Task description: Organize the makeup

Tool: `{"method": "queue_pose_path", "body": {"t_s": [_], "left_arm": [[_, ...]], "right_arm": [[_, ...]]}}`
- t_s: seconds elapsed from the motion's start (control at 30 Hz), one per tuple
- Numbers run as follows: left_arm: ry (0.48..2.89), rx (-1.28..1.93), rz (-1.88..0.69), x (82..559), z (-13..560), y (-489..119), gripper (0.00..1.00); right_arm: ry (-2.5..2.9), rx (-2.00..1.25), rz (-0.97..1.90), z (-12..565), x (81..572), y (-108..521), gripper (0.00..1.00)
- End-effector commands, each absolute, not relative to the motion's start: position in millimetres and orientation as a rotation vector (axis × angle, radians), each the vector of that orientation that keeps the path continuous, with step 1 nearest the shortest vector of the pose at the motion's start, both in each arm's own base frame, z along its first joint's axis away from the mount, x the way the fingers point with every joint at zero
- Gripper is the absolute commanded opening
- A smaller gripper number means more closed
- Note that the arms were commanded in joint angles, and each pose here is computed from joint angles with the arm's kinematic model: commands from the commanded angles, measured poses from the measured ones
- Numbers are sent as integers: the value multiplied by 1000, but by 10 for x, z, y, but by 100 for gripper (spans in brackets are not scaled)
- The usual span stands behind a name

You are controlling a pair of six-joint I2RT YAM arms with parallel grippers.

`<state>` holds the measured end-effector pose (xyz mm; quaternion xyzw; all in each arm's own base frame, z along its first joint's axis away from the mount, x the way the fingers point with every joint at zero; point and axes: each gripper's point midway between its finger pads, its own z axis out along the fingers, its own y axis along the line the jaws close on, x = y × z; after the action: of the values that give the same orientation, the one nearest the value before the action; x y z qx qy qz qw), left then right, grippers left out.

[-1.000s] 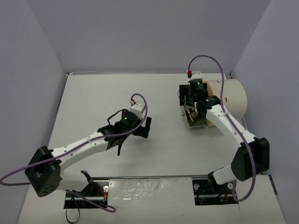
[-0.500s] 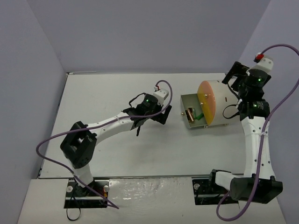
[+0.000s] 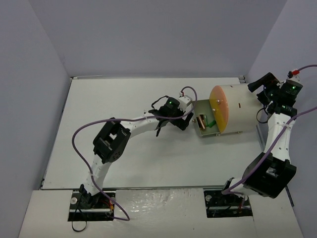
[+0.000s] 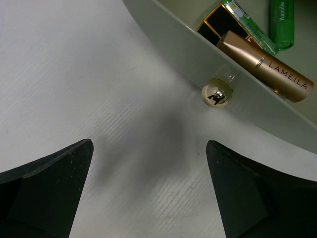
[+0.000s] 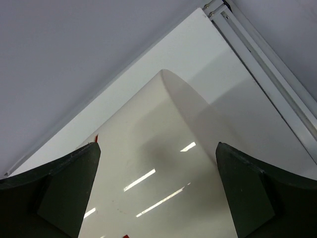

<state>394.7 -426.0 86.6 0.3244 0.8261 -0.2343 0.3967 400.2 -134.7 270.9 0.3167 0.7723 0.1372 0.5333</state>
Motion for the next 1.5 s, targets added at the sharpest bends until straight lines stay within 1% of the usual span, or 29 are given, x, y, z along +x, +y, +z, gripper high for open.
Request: {"method": "queue_pose_path", "body": {"t_s": [0.0, 0.37, 0.63, 0.83, 1.3, 1.47], "left_arm": [[1872, 838, -701, 4172, 1533, -4577, 97], [1845, 838, -731, 4349, 1461, -4806, 97], [1778, 823, -801, 4433, 1632, -5039, 97], [1728, 832, -854, 4406, 1727, -5280, 97], [1491, 791, -1078, 4356, 2052, -5739, 96], [1474, 775, -1121, 4354, 2042, -5808, 96]], "right_arm": [[1779, 632, 470, 2893, 4168, -1169, 100], [1828, 640, 611, 2590, 4170, -958, 100], [1859, 659, 669, 2408, 4135, -840, 99], [1865, 646, 692, 2407, 4136, -806, 98], [1883, 616, 729, 2396, 4188, -688, 97], [1876, 603, 721, 2444, 4199, -692, 97]]}}
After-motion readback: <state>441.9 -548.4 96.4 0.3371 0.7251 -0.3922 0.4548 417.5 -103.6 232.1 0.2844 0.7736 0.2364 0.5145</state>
